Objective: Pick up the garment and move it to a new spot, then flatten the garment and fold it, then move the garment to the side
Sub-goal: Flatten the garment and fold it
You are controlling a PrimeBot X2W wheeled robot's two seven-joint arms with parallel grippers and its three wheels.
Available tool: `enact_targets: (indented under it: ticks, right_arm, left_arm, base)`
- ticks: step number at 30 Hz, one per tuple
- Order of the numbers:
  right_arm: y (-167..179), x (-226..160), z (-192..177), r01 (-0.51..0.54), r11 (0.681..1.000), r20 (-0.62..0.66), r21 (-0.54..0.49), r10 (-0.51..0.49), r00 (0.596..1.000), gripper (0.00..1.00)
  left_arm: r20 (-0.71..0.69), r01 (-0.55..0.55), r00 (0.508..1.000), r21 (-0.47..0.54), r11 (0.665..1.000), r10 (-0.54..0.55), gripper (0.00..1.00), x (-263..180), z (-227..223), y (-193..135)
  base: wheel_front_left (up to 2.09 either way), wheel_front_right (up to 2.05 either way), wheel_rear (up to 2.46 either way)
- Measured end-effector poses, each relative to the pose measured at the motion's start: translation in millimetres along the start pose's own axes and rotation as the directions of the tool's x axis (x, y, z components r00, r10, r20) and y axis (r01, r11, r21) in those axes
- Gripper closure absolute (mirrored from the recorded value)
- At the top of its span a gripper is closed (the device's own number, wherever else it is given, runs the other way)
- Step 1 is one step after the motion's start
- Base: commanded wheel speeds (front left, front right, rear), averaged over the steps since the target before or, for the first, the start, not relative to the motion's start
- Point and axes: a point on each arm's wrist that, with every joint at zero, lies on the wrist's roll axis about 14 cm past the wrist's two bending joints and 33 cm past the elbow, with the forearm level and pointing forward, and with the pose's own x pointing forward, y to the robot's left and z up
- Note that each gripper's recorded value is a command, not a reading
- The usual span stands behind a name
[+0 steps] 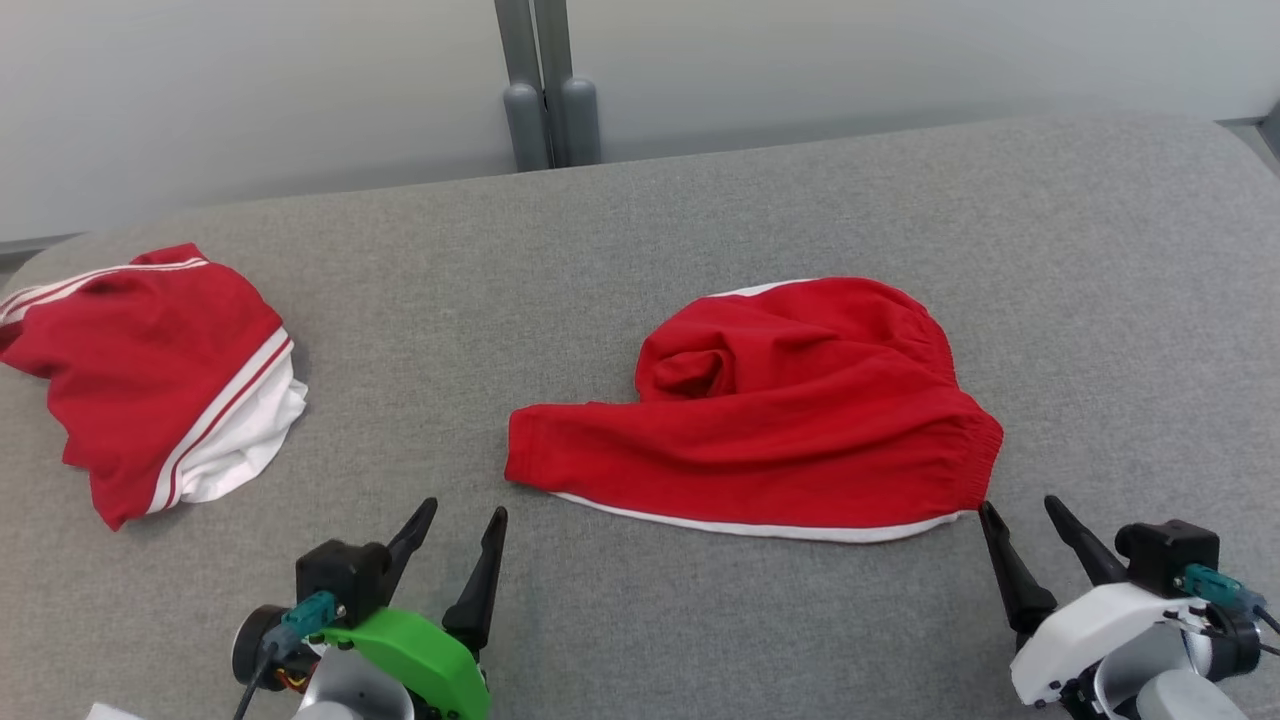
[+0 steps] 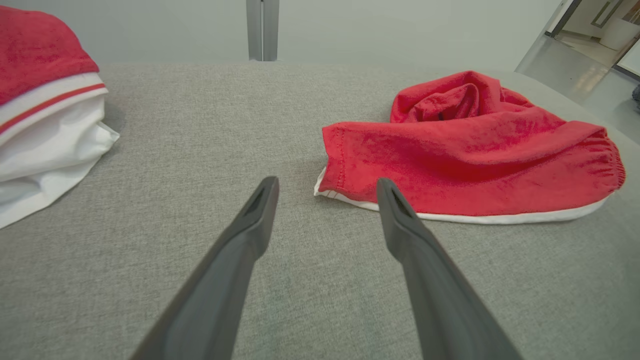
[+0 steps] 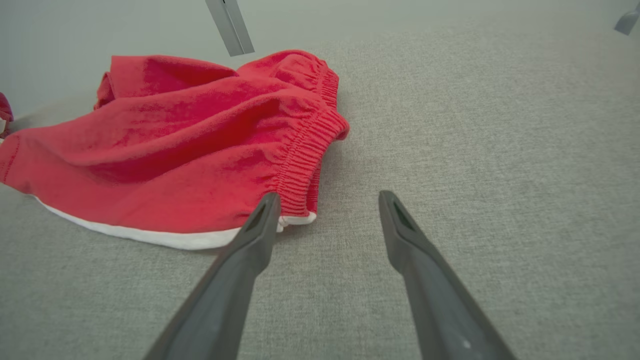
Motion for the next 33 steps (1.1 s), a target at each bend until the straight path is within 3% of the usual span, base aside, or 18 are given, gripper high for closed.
enact_targets:
  ticks: [5, 11, 24, 27, 28, 31, 33]
  right_arm:
    - [6.2, 18.9, -18.0, -0.041, 0.999, -0.089, 0.016, 0.042, 0.995, 0.00]
    - [11.6, 29.4, -35.3, -0.083, 0.997, -0.163, -0.002, 0.082, 0.983, 0.00]
    - [23.1, 34.7, -45.6, -0.135, 0.991, -0.182, 0.014, 0.135, 0.974, 0.00]
    - [25.8, 36.2, -47.3, -0.145, 0.989, -0.186, 0.021, 0.146, 0.972, 0.27]
    - [26.6, 36.5, -48.1, -0.149, 0.989, -0.188, 0.021, 0.150, 0.971, 0.47]
    - [29.4, 37.5, -49.6, -0.159, 0.987, -0.193, 0.029, 0.161, 0.968, 0.82]
    - [31.5, 37.3, -50.0, -0.165, 0.986, -0.194, 0.033, 0.168, 0.966, 1.00]
  left_arm:
    - [-0.165, 0.062, 0.984, 0.013, 0.998, -0.059, 0.00, 18.2, -28.9, -1.9]
    - [-0.240, 0.091, 0.968, 0.034, 0.995, -0.080, 0.00, 34.2, -42.4, 3.4]
    - [-0.254, 0.146, 0.959, 0.053, 0.988, -0.128, 0.00, 57.6, -44.9, -0.3]
    - [-0.266, 0.157, 0.954, 0.045, 0.987, -0.139, 0.00, 60.2, -49.3, -3.1]
    - [-0.270, 0.162, 0.952, 0.040, 0.986, -0.145, 0.04, 61.3, -50.3, -4.5]
    - [-0.274, 0.172, 0.949, 0.038, 0.984, -0.156, 1.00, 62.5, -52.4, -6.7]
    - [-0.258, 0.174, 0.953, 0.040, 0.984, -0.158, 1.00, 63.8, -49.4, -6.5]
  base:
    - [0.00, 0.00, 0.00]
    - [0.00, 0.00, 0.00]
    - [0.00, 0.00, 0.00]
    - [0.00, 0.00, 0.00]
    - [0.00, 0.00, 0.00]
    - [0.00, 0.00, 0.00]
    - [0.00, 0.00, 0.00]
